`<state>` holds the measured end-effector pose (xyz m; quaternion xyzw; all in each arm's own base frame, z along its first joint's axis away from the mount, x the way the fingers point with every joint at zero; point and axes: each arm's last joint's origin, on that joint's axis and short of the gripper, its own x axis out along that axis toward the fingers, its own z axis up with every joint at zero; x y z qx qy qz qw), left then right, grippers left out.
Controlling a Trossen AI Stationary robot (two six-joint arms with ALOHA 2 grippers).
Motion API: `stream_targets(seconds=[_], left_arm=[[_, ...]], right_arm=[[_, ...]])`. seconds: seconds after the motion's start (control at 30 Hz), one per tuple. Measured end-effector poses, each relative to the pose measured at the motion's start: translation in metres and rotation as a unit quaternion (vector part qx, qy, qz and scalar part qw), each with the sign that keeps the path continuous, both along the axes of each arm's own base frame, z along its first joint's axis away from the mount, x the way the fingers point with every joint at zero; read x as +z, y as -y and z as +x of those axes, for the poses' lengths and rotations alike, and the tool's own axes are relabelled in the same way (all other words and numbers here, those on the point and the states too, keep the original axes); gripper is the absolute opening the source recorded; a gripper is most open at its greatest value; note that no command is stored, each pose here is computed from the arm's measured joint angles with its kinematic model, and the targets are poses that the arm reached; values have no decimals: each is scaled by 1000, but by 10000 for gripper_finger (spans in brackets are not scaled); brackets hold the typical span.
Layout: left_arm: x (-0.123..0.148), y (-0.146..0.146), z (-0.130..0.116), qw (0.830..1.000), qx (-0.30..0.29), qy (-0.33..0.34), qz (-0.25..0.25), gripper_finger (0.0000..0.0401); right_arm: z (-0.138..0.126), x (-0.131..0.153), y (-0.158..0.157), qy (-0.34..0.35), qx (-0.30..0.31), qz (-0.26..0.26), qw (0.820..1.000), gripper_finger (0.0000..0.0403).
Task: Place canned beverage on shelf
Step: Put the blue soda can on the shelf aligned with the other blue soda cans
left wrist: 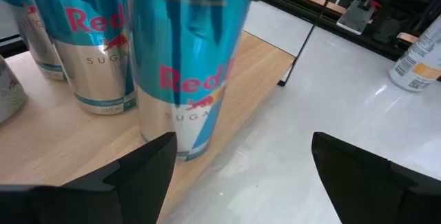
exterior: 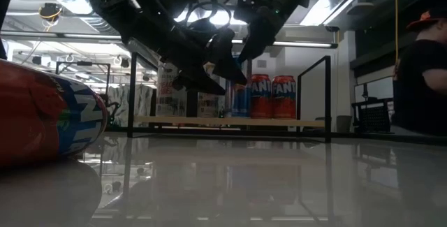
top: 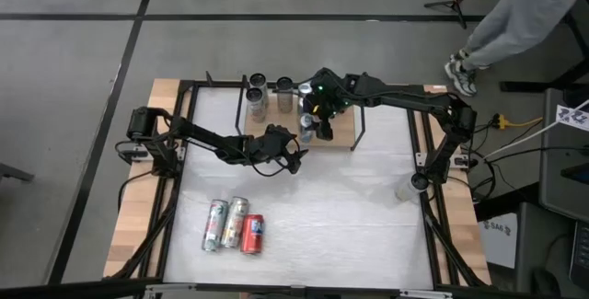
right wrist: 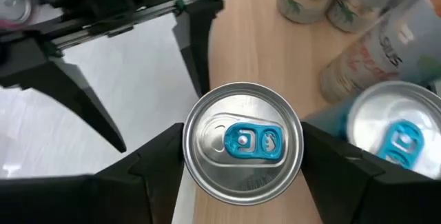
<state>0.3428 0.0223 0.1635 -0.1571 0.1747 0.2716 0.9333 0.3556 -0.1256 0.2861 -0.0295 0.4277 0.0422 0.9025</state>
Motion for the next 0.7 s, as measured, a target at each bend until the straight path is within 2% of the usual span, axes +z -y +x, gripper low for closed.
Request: stream_targets(seconds=[0.27,0.7], left_arm=[[0,0,0,1000,0,0,0,330],[0,0,0,1000,0,0,0,330]], right_arm=[[0,0,0,3,27,-21,999,253],[0,0,0,3,26,-21,999,253]])
